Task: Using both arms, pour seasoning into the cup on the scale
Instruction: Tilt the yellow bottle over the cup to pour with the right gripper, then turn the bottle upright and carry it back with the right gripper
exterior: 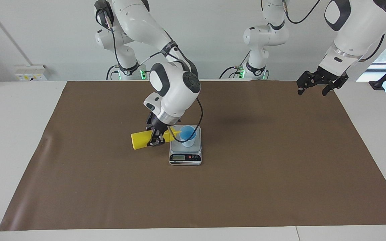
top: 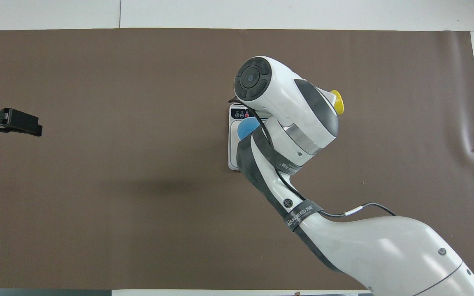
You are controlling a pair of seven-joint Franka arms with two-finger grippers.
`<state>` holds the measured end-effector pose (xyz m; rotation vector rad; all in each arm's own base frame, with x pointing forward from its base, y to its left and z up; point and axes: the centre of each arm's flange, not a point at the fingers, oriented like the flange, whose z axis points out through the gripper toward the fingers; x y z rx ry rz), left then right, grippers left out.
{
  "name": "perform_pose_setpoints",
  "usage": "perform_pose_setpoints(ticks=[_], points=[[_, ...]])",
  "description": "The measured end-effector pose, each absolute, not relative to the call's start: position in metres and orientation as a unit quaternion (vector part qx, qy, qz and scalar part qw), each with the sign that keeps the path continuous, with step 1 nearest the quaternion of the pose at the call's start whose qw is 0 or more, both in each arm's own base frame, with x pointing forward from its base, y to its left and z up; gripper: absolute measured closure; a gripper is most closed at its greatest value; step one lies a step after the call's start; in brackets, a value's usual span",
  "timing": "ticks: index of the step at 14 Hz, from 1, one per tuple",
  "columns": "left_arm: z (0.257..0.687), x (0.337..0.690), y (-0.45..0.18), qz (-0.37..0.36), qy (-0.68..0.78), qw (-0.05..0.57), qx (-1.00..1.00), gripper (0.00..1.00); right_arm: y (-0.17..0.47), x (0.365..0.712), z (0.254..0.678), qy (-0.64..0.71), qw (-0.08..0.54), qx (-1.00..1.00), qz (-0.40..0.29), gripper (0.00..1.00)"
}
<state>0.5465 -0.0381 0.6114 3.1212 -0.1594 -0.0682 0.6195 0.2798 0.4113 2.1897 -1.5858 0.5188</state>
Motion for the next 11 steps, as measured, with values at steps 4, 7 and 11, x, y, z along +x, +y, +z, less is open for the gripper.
perform_pose_setpoints(ticks=[4,7,11], points=[[0.609,0.545,-0.033,-0.029,-0.046,0.008,0.998,0.0,0.28,0.619,0.412,-0.569,0.193,0.778,0.186,0.48],[0.608,0.546,-0.024,-0.03,-0.038,0.008,0.999,0.0,0.273,0.623,0.42,-0.604,0.174,0.762,0.153,0.48],[0.608,0.546,-0.023,-0.03,-0.037,0.008,0.999,0.0,0.19,0.644,0.48,-0.691,0.073,0.719,0.025,0.48]])
